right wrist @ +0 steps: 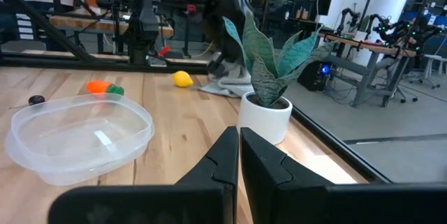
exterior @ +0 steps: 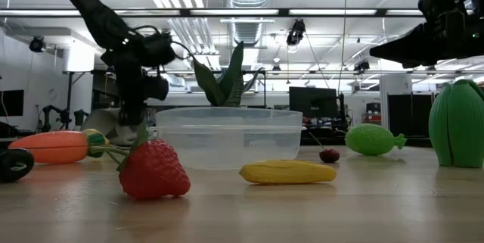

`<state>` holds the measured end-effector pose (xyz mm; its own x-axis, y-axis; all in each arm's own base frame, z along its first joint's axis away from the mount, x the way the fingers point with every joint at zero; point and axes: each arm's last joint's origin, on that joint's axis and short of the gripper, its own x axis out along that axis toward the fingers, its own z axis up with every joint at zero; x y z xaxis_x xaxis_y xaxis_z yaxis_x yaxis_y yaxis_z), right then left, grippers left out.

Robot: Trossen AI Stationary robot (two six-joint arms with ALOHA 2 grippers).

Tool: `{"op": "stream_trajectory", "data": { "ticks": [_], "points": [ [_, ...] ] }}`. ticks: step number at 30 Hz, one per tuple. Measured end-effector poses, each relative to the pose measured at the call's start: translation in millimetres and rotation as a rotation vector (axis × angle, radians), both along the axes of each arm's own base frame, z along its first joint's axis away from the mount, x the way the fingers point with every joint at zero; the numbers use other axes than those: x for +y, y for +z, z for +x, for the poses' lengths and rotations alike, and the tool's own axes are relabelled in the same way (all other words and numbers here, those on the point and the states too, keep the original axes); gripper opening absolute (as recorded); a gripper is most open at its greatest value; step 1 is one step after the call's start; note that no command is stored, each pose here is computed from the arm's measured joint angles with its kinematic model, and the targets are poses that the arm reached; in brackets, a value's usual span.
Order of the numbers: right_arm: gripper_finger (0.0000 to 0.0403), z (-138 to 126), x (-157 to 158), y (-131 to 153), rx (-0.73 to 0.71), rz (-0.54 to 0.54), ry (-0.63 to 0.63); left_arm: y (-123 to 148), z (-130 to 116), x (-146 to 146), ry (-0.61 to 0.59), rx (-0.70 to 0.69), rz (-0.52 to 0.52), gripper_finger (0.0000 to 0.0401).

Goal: Pick and placing Produce into tupperware
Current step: Move the gray microfiber cloth to the top left of the table, then put the lemon into the bin

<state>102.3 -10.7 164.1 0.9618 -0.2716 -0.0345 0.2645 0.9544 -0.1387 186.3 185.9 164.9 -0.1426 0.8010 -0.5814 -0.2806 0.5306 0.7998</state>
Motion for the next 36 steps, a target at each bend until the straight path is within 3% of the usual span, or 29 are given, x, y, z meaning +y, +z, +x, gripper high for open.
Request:
{"op": "stream_trajectory", "data": {
  "ticks": [11, 20, 25, 31, 36],
  "points": [
    [0.0009, 0, 0, 0, 0.000, 0.000, 0.000, 1, 1, 0, -0.011, -0.010, -0.006, 0.0015],
    [0.0009, 0, 0, 0, 0.001, 0.000, 0.000, 31, -4, -8, -0.049, -0.165, 0.037, 0.0168],
    [0.0009, 0, 0, 0, 0.002, 0.000, 0.000, 54, -7, -18, -0.077, -0.243, 0.101, 0.0218],
    [0.0009, 0, 0, 0, 0.002, 0.000, 0.000, 91, -7, -47, -0.179, -0.406, 0.177, 0.0226],
    [0.0009, 0, 0, 0, 0.001, 0.000, 0.000, 127, -10, -83, -0.407, -0.701, 0.123, 0.0226]
  ]
}}
